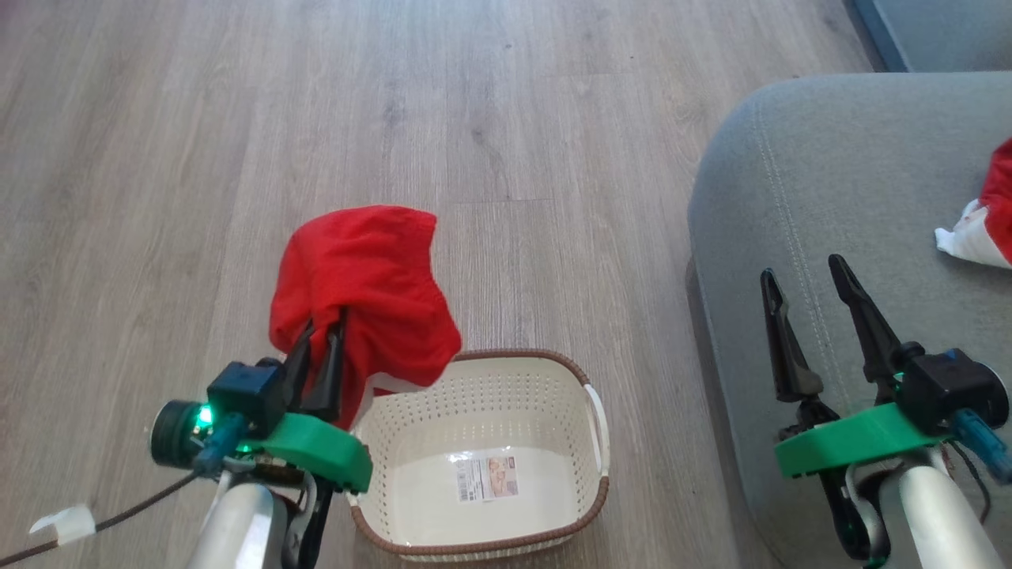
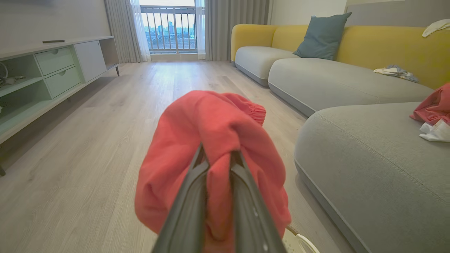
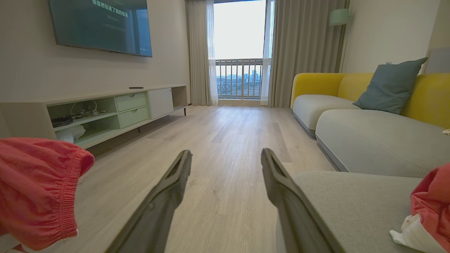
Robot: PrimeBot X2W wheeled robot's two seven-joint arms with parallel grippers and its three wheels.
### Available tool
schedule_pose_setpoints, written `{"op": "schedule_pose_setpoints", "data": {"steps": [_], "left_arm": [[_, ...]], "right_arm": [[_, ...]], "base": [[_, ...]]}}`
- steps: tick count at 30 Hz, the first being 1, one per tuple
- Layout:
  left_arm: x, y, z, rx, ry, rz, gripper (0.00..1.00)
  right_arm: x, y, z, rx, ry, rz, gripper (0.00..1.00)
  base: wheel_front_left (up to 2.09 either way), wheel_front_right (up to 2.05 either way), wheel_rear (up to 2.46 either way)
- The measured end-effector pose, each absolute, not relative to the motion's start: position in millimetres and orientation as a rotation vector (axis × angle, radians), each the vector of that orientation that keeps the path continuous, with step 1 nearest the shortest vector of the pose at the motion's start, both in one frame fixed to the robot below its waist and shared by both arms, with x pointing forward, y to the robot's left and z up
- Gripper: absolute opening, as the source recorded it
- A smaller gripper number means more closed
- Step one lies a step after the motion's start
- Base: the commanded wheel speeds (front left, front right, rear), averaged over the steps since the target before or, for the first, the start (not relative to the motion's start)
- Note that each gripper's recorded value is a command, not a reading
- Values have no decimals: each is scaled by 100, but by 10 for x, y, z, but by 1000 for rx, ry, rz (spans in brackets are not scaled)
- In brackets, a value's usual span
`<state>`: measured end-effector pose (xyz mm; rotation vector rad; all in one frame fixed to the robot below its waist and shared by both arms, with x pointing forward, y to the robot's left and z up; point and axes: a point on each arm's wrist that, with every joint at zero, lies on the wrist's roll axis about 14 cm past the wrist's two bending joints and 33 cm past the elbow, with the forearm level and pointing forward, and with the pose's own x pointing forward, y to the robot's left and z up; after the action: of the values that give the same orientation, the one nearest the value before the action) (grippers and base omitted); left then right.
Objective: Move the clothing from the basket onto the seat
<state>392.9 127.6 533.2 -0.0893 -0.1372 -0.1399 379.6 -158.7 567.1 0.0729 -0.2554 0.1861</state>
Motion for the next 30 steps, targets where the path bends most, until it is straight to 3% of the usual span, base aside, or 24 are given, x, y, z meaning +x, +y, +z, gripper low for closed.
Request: {"op": "schedule_pose_setpoints", "data": {"steps": [11,30], "left_arm": [[3918,1209,5576,-116,-212,-168,0],[3870,703,6064,-111,-357,-391,0]], "right_arm": [[3773,-1362,5731,76,-273,256,100],[3507,-509,5828,-93,-315,639,100]], "base": [[0,0,0],[0,0,0]]}}
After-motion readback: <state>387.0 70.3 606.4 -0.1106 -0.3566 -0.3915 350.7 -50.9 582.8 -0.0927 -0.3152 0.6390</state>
